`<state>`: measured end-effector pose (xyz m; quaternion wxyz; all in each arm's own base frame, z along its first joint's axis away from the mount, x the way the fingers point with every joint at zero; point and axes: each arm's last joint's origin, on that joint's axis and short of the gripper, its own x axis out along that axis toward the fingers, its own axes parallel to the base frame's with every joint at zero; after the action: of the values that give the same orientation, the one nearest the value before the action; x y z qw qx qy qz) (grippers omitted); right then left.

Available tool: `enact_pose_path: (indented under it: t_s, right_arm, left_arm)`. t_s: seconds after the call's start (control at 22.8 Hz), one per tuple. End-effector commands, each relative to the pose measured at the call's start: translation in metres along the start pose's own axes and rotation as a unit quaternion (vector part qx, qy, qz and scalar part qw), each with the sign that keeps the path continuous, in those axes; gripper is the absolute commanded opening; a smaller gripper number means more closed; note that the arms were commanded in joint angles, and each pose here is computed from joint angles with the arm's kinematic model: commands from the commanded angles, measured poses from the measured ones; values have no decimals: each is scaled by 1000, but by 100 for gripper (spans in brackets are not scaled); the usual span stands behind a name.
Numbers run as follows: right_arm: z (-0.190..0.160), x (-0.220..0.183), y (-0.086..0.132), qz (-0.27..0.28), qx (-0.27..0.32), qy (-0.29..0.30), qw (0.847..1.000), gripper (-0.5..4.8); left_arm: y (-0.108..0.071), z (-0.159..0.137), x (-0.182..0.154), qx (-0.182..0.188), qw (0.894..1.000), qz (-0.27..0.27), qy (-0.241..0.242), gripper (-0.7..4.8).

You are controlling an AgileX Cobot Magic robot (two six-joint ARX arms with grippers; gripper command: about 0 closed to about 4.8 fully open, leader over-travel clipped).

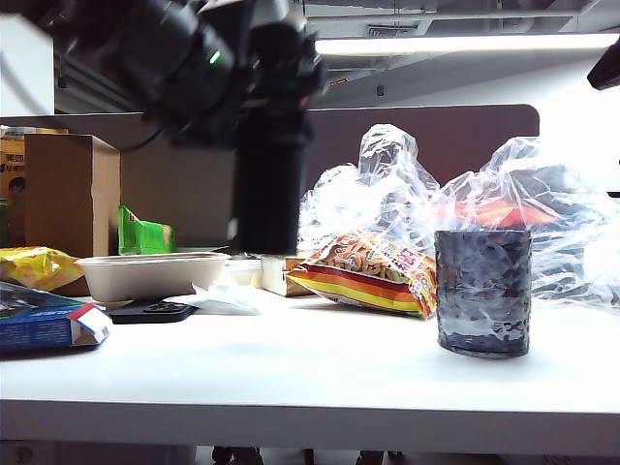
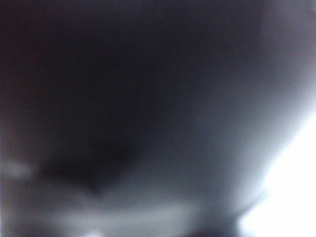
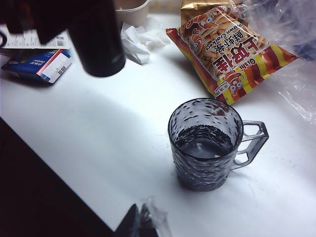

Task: Pick up the black thermos, pour some water into the cup, then place the black thermos back on the table.

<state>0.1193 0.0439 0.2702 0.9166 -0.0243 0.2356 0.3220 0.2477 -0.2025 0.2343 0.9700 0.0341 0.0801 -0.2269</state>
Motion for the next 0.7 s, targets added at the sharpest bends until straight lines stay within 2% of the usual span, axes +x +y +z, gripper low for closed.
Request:
enact_pose_path:
  t_s: [0.04, 0.13, 0.26, 0.35, 0.57, 0.7]
  right_arm:
    - [2, -1, 0, 2, -3, -11, 1000, -2]
    - [2, -1, 0, 3, -1, -7, 1000, -2]
    - [2, -1, 0, 3, -1, -6, 1000, -2]
    - [2, 0, 0, 3, -1, -6, 1000, -2]
    - [1, 0, 1, 5, -1, -5, 1000, -2]
    - [1, 0, 1, 5, -3, -4, 1000, -2]
  left_arm:
    - [6, -3, -11, -19, 997, 6, -70, 79]
    - [8, -16, -16, -16, 997, 7, -72, 79]
    - [22, -42, -24, -24, 996, 25, -85, 79]
    - [28, -48, -22, -25, 996, 33, -83, 79]
    - [26, -68, -11, -22, 998, 14, -64, 79]
    - [25, -73, -7, -31, 997, 12, -69, 79]
